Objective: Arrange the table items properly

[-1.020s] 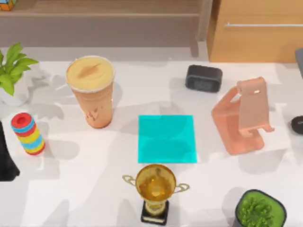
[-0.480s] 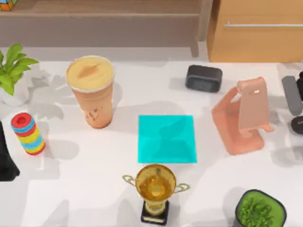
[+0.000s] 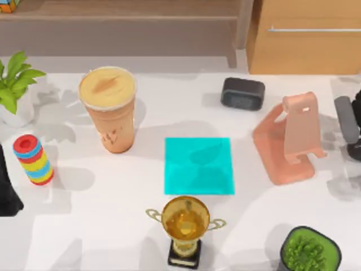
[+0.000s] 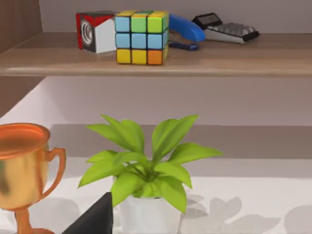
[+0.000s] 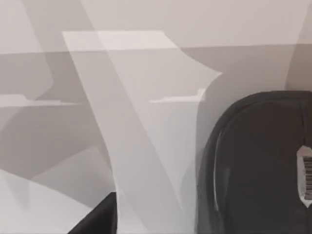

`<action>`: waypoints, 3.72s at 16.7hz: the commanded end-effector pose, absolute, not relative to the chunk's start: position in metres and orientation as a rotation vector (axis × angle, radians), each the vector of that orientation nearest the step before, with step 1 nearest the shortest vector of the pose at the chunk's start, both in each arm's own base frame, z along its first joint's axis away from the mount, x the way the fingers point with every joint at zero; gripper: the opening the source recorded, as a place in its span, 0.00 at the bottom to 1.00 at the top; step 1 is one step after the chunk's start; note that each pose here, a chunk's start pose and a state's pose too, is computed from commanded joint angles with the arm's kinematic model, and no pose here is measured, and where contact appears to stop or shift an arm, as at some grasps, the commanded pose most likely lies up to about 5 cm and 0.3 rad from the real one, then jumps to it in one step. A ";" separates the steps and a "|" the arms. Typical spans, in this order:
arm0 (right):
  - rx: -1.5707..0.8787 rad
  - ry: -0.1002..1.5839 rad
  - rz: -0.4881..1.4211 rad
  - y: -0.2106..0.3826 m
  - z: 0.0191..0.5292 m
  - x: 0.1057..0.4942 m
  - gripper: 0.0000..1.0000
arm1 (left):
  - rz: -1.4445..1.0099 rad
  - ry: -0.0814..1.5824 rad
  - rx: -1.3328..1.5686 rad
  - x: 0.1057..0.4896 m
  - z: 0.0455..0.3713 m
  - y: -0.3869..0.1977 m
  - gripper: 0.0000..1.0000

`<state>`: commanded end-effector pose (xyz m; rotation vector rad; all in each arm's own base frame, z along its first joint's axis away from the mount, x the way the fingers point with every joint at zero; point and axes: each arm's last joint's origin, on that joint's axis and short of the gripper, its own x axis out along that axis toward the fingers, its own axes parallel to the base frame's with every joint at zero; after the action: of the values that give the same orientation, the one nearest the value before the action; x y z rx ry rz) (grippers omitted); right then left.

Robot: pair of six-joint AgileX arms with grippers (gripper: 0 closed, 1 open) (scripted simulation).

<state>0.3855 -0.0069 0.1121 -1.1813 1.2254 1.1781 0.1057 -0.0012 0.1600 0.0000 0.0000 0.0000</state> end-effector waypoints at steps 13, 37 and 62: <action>-1.181 1.225 1.178 -0.007 0.112 0.386 0.00 | 0.000 0.000 0.000 0.106 0.160 -0.001 1.00; -1.186 1.218 1.141 0.000 0.223 0.386 0.00 | 0.000 0.000 0.000 0.106 0.160 -0.001 1.00; 0.009 1.561 0.020 0.297 0.164 0.361 0.00 | 0.000 0.000 0.000 0.106 0.160 -0.001 1.00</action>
<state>0.3611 0.2974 0.1640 0.0090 1.5608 0.0197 0.1057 -0.0012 0.1600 0.0000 0.0000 0.0000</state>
